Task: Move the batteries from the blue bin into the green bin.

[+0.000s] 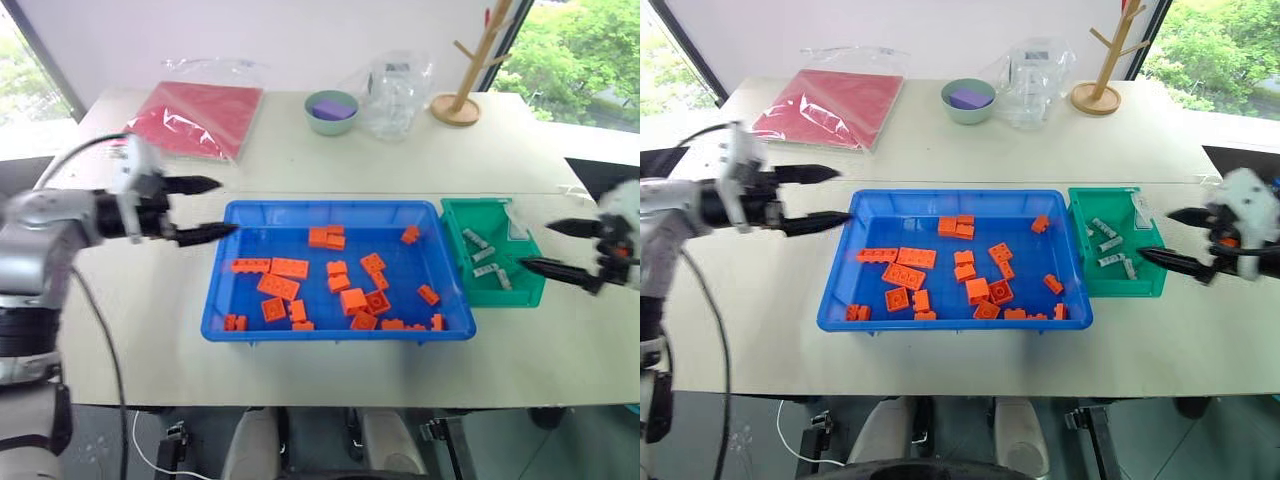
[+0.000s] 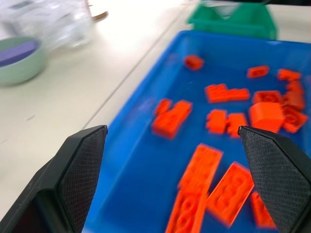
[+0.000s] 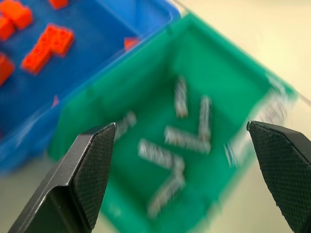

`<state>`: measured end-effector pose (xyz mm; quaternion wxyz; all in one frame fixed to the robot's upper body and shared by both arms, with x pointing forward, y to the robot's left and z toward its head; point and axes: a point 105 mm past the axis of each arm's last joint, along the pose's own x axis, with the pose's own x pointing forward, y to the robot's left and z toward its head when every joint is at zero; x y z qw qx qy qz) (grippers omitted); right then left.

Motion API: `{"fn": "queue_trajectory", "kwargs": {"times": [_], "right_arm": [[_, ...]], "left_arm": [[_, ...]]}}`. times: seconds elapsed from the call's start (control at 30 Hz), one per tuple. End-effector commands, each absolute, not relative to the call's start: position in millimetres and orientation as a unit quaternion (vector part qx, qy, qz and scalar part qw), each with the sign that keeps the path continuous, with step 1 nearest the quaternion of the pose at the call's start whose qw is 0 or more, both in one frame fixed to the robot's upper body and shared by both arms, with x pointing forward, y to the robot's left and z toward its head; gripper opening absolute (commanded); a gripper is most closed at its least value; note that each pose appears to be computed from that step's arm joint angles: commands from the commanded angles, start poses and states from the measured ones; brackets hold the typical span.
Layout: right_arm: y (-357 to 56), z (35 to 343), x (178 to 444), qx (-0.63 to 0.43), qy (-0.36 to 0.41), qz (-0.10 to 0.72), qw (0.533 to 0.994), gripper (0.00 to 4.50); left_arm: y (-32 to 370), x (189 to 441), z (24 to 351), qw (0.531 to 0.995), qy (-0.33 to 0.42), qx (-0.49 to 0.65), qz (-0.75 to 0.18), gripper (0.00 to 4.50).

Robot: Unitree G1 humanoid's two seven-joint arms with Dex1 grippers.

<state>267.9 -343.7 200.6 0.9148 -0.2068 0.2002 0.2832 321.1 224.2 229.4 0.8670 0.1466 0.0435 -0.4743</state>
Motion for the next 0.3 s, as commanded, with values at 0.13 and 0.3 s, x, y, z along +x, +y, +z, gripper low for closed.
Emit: {"fn": "queue_trajectory", "kwargs": {"times": [0.13, 0.3], "right_arm": [[-390, 221, 248, -0.187, 0.184, 0.266, 0.928, 4.44], [-387, 209, 252, -0.190, 0.189, 0.292, 0.918, 4.44]], "left_arm": [[284, 301, 237, 0.885, 0.086, 0.165, -0.426, 4.50], [296, 298, 239, 0.890, 0.088, 0.174, -0.413, 4.50]]}}
